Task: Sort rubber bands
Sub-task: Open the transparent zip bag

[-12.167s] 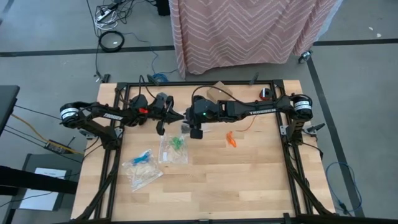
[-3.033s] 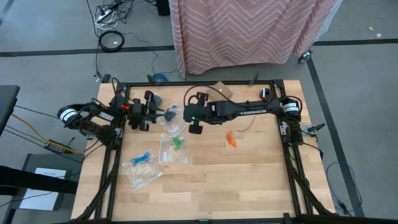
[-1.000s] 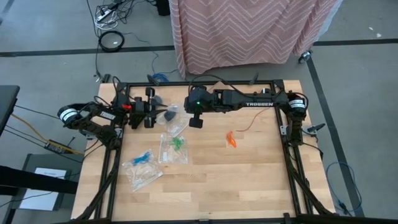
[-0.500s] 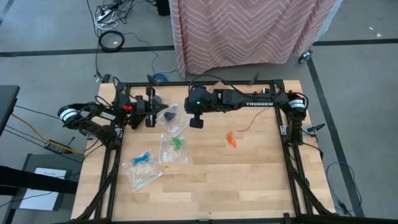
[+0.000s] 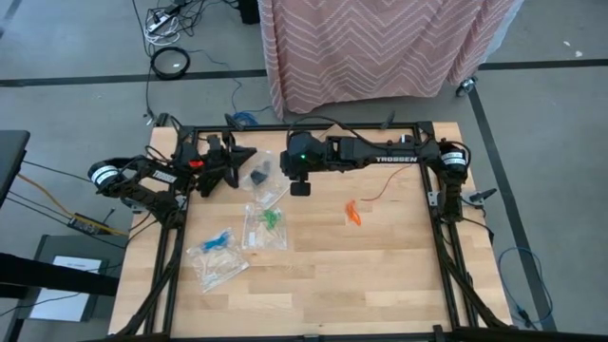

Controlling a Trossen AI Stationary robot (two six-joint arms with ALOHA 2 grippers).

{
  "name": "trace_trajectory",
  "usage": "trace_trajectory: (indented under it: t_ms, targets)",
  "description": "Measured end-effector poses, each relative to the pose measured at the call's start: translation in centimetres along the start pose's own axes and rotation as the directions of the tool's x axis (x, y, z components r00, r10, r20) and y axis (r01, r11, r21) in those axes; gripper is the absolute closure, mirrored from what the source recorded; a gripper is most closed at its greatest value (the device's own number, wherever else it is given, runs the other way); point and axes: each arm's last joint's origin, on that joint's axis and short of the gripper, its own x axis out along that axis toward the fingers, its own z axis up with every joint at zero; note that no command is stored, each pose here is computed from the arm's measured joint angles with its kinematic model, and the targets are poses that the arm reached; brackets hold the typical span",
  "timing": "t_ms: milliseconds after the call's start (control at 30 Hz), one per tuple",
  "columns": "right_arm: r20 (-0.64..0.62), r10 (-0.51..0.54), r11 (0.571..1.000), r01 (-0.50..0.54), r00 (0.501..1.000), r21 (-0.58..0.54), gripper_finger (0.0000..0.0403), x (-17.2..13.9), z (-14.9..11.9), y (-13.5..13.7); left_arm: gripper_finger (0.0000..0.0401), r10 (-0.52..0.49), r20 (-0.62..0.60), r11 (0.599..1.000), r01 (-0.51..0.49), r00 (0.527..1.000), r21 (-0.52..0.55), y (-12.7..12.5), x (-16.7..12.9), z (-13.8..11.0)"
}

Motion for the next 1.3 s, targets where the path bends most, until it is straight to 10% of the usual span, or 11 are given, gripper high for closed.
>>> trace_trajectory:
  t_ms: [400,1300]
  targets:
    - [0.242,0.026,0.997,-0.042,0.97,0.063,0.0189,-0.8,1.6,-2.6,0.04,-0.048,-0.002,0.999,0.048,0.999,-0.012,-0.9,0.5,-0.2]
    - [0.244,0.088,0.982,-0.126,0.966,0.144,0.0223,-0.2,0.8,-3.4,0.0399,-0.1,0.083,0.995,0.099,0.991,0.018,-2.7,2.6,0.7]
